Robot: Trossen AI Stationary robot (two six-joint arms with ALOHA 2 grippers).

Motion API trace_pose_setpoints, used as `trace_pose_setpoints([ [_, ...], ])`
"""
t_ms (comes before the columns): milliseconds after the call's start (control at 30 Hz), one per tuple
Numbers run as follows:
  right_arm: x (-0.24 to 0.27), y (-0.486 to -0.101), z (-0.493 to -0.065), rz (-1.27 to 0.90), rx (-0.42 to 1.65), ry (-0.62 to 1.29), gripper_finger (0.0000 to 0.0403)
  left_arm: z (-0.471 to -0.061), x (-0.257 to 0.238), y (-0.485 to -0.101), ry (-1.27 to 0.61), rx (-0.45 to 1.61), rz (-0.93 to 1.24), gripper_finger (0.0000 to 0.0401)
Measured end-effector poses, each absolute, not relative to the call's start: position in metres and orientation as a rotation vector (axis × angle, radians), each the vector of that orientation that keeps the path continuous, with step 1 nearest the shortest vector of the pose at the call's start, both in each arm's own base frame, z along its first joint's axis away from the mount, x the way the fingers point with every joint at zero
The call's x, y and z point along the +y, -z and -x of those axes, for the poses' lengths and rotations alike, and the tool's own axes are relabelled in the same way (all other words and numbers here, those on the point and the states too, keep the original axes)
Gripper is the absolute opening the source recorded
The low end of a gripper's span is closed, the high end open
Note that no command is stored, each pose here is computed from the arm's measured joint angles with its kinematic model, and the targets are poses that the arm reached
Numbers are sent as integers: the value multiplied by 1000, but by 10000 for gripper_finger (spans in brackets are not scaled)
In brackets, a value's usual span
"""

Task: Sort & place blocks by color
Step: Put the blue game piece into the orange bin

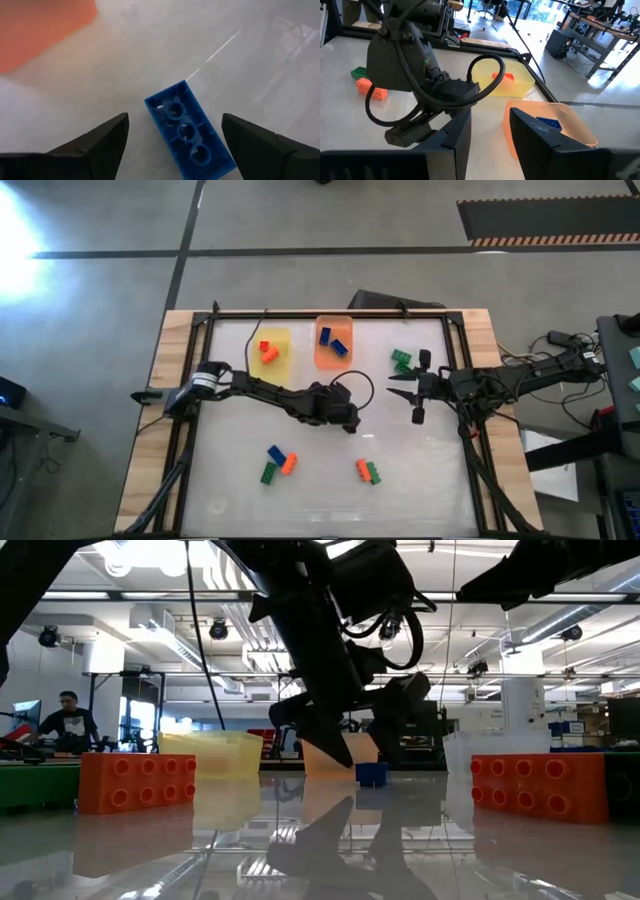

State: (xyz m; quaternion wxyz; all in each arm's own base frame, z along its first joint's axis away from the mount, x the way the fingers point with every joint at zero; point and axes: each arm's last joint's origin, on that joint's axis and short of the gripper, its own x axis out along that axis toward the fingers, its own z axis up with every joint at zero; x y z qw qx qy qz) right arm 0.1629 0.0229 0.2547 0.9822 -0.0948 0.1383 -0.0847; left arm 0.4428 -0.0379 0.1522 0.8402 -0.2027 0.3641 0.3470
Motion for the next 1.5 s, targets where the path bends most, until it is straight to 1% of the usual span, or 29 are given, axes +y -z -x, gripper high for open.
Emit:
trace_pose_setpoints([
  [267,23,-255,-163,191,279,171,125,-441,-38,-143,-726,729,473,274],
  [467,23,-255,-163,191,279,171,125,-438,-38,-138,-722,739,478,241],
  [567,23,-255,-163,191,279,171,125,-439,-38,-139,-720,734,481,215],
  [767,23,-255,-163,191,279,171,125,-439,-38,-138,-728,731,496,144],
  [833,23,-255,-163,191,279,171,125,-439,-38,-138,-728,730,498,126],
  [1000,23,-254,-163,191,279,171,125,-439,-38,-139,-727,730,497,125],
  [1133,23,-254,-163,192,281,171,125,-438,-38,-145,-712,729,497,142],
  [1233,23,-254,-163,194,288,170,125,-436,-38,-157,-692,718,488,145],
  [1333,23,-253,-162,194,295,170,125,-434,-38,-171,-654,713,446,139],
  [1500,23,-253,-162,193,294,171,125,-426,-33,-208,-520,716,334,135],
])
